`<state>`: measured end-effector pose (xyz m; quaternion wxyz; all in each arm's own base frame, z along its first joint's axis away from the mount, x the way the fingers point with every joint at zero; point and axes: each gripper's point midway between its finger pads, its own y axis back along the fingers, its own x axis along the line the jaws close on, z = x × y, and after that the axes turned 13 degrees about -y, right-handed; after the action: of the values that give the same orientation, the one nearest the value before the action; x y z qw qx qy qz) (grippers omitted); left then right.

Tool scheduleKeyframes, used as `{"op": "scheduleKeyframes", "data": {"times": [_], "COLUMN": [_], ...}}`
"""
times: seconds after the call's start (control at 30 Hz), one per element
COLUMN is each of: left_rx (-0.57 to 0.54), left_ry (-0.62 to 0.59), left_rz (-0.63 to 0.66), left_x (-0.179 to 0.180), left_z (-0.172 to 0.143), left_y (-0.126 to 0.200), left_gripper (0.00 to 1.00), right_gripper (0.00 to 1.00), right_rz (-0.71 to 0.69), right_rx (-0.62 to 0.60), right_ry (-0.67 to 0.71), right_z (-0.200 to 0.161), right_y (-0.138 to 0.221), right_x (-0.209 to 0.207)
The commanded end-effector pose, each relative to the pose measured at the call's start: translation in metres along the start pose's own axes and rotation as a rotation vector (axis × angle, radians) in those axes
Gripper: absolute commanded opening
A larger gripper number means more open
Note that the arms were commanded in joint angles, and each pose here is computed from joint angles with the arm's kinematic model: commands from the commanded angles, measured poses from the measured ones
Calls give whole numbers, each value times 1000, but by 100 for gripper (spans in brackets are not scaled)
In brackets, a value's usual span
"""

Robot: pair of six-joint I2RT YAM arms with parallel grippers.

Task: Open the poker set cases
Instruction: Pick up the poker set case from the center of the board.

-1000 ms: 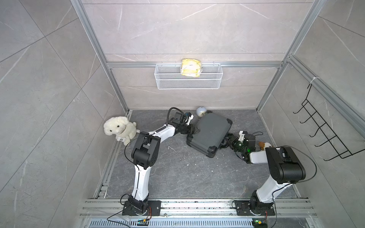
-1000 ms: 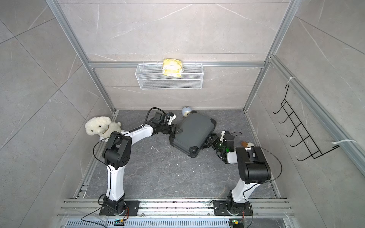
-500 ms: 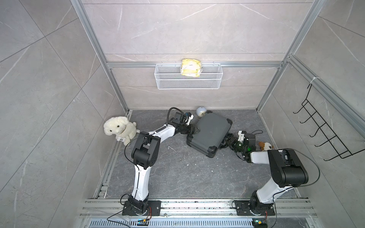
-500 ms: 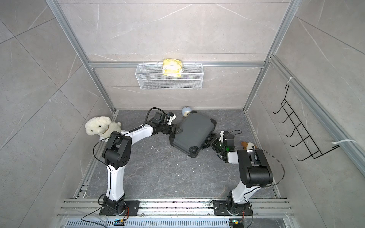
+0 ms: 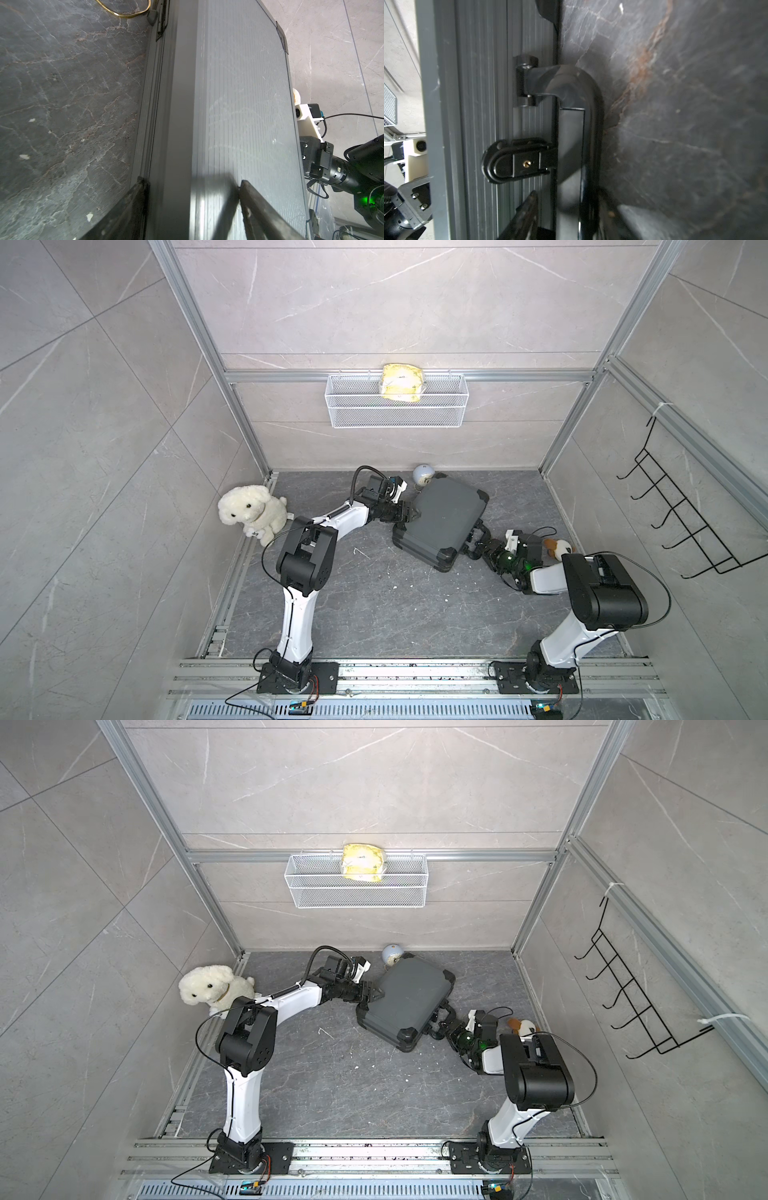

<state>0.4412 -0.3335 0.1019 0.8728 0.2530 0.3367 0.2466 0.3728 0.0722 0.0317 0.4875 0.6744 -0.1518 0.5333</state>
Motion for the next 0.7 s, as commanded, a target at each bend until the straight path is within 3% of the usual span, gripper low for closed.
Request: {"op": "scheduleKeyframes", "data": {"times": [0.0,0.3,0.5,0.67], "left_rx": [67,71,69,69], "left_ry": [3,6,0,0], "left_rz": [-47,-45,-44,-41], "left_x": [-21,-20,-21,-20], "left_z": [-13,-14,-13,-13], "left_y": [-1,-2,-1,-1], "left_gripper": [72,72,72,72], "right_gripper": [45,40,49,37], "right_rz": [-59,100,245,225], "right_rx": [19,4,27,13], "right_ry": [-53,-49,-63,-70], "right_z": [-5,2,2,0], "right_y": [-3,-10,-14,-10], "right_x": [-22,4,22,15]}}
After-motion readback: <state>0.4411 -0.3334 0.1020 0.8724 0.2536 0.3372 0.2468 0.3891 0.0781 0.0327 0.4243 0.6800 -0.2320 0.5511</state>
